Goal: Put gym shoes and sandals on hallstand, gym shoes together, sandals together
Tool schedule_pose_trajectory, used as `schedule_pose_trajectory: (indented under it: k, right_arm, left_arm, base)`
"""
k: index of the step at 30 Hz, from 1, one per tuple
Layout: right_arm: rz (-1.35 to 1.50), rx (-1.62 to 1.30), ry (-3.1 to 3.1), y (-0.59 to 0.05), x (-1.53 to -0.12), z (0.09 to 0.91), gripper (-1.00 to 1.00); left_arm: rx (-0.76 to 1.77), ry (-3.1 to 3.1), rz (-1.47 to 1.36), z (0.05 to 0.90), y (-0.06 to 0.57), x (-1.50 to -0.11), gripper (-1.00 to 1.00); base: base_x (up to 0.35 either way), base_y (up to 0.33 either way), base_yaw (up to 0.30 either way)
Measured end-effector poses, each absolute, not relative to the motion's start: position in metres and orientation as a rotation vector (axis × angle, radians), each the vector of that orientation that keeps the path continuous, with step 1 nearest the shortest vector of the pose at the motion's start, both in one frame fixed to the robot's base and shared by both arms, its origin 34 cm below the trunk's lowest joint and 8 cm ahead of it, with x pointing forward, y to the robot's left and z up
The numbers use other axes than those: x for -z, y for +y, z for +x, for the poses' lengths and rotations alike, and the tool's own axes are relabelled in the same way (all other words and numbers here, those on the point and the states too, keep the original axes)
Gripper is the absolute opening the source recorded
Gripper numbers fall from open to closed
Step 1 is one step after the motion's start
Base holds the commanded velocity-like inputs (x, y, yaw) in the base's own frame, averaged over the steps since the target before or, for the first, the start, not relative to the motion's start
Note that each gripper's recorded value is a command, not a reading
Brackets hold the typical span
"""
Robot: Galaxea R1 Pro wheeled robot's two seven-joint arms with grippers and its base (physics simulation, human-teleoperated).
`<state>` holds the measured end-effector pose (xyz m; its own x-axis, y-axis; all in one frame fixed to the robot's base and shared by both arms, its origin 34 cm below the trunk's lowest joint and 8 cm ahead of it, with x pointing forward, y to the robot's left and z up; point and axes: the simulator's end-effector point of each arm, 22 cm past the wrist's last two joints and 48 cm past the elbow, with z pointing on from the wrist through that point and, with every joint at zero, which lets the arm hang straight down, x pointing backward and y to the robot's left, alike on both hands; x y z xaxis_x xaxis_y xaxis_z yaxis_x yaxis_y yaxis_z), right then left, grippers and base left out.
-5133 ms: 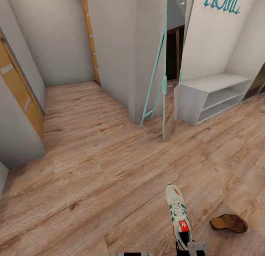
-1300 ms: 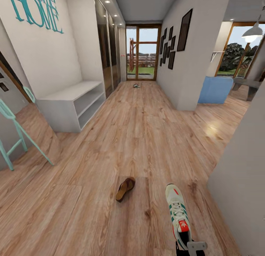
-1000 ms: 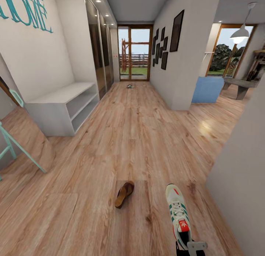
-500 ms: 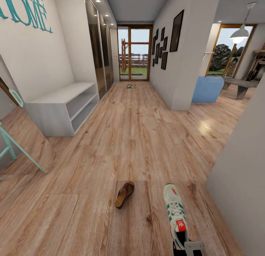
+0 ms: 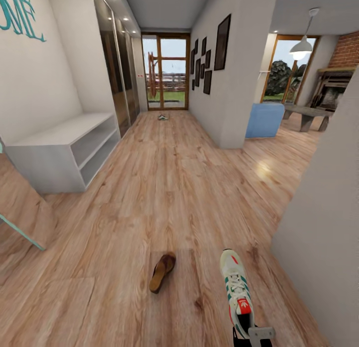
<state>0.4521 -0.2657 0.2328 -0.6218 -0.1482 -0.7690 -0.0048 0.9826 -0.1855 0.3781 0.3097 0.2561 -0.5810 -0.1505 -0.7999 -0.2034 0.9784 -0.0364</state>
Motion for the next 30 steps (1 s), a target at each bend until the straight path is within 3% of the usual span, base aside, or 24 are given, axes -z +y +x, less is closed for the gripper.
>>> schedule_pose_trajectory:
  k: [8, 19, 30]
  right_arm:
    - [-0.107, 0.207, 2.234, -0.2657, -0.2329, 0.4523, -1.00]
    - [-0.106, 0.207, 2.233, -0.2660, -0.2331, 0.4525, -1.00]
    - [-0.108, 0.208, 2.234, -0.2662, -0.2327, 0.4521, -1.00]
  left_arm:
    - [-0.073, 2.200, -0.247, 0.3781, 0.3093, -0.2561, 1.00]
    - [-0.070, 2.200, -0.244, 0.3784, 0.3078, -0.2562, 1.00]
    - [-0.068, 2.201, -0.242, 0.3785, 0.3072, -0.2560, 1.00]
  base:
    - [0.268, 0.223, -0.266]
    - [0.313, 0.091, -0.046]
    - [0.051, 0.040, -0.251]
